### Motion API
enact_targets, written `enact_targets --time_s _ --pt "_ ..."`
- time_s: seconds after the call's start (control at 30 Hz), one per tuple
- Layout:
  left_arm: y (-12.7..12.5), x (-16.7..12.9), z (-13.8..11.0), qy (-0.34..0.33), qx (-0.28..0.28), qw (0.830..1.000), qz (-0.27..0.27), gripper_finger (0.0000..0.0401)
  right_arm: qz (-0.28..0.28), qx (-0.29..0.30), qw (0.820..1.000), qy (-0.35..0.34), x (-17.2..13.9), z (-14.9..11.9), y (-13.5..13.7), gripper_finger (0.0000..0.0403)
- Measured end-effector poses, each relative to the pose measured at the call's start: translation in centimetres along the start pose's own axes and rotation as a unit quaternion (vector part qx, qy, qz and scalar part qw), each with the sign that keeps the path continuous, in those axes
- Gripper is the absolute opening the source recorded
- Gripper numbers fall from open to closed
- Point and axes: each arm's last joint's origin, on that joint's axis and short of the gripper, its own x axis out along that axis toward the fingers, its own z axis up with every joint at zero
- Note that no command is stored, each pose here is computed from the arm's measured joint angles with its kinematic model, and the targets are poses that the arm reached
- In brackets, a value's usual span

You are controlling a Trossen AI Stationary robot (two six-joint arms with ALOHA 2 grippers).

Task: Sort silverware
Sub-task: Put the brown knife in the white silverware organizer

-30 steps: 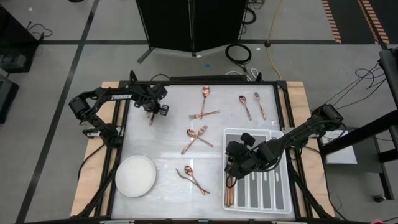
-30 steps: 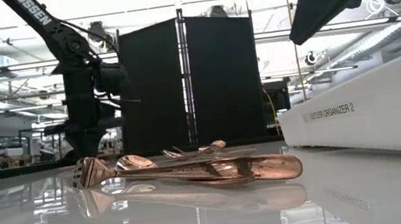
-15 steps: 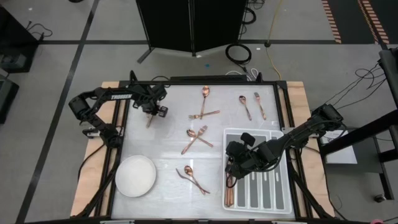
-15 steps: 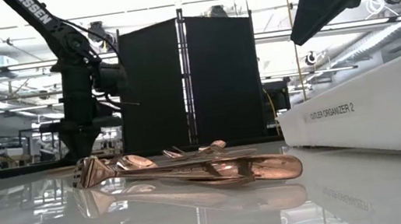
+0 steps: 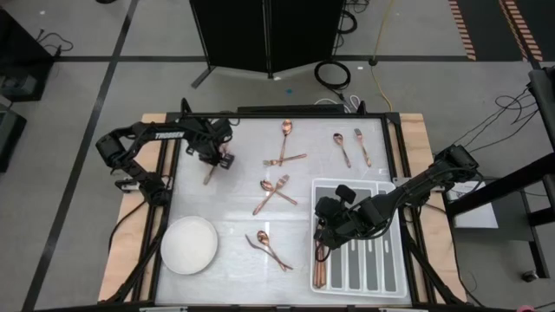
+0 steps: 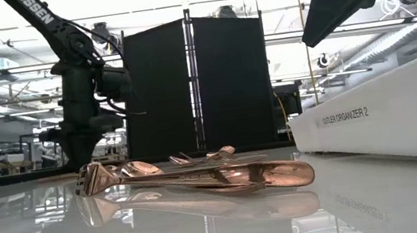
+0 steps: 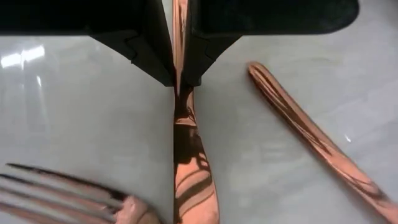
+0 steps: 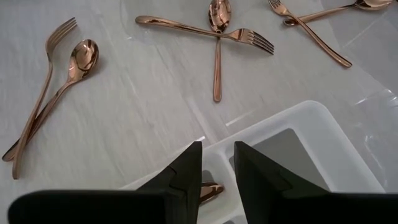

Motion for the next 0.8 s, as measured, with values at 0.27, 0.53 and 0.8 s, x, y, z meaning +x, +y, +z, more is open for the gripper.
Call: enact_targets --time_s 0.27,0.53,0.8 --pt "-0.7 0.5 -2.2 0.068 0.026 0.997 0.028 0.0035 0.006 0.000 1.000 0.008 0.0 -0.1 0.1 0.0086" --pt "-1.5 0.9 -4.5 0.121 0.051 0.989 0.062 0.0035 0.008 0.001 1.000 0.010 0.0 -0.1 0.1 0.0086" --pt "-3.2 1.1 -6.1 0.147 0.095 0.983 0.052 0.0035 0.009 0.003 1.000 0.011 0.0 -0.1 0.1 0.0086"
